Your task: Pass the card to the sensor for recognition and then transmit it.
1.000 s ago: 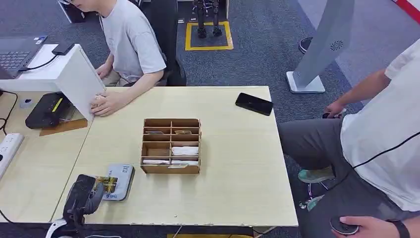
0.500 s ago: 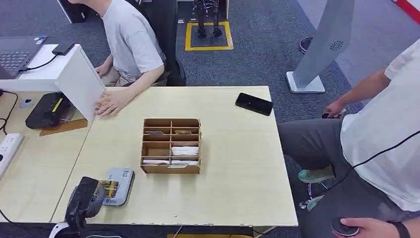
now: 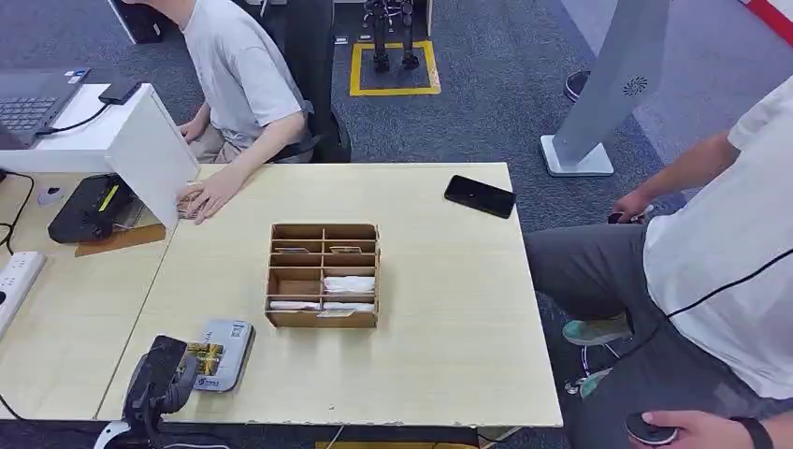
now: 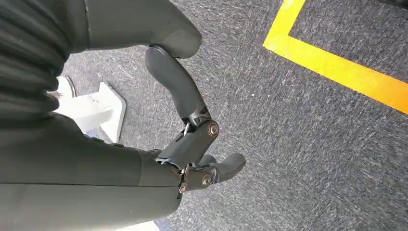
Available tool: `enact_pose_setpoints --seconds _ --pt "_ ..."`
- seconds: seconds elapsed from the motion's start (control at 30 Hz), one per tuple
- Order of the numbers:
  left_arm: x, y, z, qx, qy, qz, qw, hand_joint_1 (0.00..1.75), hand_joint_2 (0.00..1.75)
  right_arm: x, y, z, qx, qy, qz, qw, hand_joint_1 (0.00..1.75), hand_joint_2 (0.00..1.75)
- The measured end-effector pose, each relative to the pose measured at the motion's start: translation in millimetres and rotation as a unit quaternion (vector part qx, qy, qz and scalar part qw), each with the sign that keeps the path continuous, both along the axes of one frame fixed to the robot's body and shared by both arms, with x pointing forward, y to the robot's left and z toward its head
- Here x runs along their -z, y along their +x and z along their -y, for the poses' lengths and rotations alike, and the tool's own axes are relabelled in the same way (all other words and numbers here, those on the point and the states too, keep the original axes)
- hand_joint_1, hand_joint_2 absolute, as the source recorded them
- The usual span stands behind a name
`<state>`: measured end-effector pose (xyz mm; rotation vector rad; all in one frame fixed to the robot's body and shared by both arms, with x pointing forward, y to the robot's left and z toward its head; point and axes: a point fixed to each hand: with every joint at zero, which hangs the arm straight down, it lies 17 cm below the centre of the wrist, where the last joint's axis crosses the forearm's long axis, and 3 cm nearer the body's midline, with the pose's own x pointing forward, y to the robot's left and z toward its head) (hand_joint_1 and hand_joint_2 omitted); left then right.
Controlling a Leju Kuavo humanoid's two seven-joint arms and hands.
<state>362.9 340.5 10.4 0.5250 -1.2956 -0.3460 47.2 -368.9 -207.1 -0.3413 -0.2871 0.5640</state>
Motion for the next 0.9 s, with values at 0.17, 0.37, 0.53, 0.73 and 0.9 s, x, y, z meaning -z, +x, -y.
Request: enact_pose_setpoints --seconds 0.17,0.37,0.53,0.73,0.9 --pt "1.3 -0.4 -0.7 -0.001 0.003 -0.003 1.0 1.75 1.75 0.0 0.2 -0.1 -0.001 0.0 0.0 1.0 0.0 1.75" --pt "2.9 -1.6 -2.8 -0.001 0.024 -0.005 1.0 1.75 1.75 -0.2 1.0 -0.6 -0.006 0.0 0.002 1.0 0.0 1.75" --pt "4.3 -2.3 -5.5 -0.004 0.038 -0.007 0.999 1.75 1.75 -0.4 1.6 -0.4 -0.01 -0.001 0.003 1.0 0.0 1.75" --pt "4.4 -2.4 -5.7 -0.004 0.038 -0.007 0.999 1.75 1.75 -0.3 1.4 -0.3 -0.011 -0.002 0.002 1.0 0.0 1.75" --pt "6.1 -2.6 -0.5 -0.002 0.0 -0.008 1.0 1.75 1.75 -0.7 2.5 0.1 -0.016 -0.003 0.005 1.0 0.0 1.75"
